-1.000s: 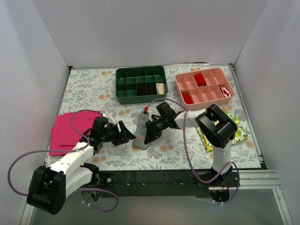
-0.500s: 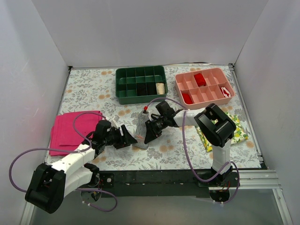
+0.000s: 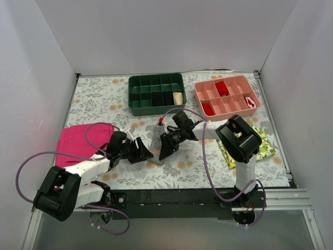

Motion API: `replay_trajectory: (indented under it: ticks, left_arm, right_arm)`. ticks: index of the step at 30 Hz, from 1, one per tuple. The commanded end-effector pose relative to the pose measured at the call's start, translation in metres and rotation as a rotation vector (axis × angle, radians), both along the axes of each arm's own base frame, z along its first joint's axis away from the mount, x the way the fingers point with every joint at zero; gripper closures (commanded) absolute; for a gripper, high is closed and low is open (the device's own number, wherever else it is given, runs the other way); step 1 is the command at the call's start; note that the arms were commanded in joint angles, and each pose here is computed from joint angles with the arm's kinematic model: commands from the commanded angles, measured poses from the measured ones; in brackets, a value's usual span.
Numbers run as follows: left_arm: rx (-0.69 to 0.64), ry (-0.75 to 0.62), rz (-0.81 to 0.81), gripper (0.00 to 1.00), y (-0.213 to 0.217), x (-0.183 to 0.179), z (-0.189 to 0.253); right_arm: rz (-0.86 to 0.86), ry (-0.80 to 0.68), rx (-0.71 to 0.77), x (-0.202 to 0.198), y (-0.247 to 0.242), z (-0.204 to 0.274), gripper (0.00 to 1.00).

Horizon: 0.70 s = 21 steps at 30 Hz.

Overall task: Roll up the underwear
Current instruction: Roll the underwear to the center of the board.

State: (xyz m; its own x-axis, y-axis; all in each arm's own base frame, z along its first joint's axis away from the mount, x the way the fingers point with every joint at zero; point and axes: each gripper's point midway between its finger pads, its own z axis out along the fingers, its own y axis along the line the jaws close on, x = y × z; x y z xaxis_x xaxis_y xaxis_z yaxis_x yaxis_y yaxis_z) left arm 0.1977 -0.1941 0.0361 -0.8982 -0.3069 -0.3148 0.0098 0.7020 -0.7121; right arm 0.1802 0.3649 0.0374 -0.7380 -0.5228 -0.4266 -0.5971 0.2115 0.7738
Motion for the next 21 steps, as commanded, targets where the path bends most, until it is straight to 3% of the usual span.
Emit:
replay_trajectory:
  ticks: [1,5,17,21]
  left_arm:
    - [0.061,0.012,0.03,0.47,0.006,0.008,-0.01]
    - [0.066,0.029,0.036,0.48,0.006,0.008,-0.014]
    - [0.08,0.076,0.046,0.49,0.008,0.005,-0.026]
    - [0.083,0.088,0.044,0.5,0.007,0.004,-0.029]
  right_arm:
    - [0.011,-0.079,0.076,0.005,0.002,0.024,0.46]
    - [-0.003,-0.105,0.097,0.005,0.001,0.033,0.41]
    - [-0.022,-0.104,0.052,0.004,0.005,0.025,0.43]
    - [-0.045,-0.109,0.003,0.009,0.007,0.015,0.51]
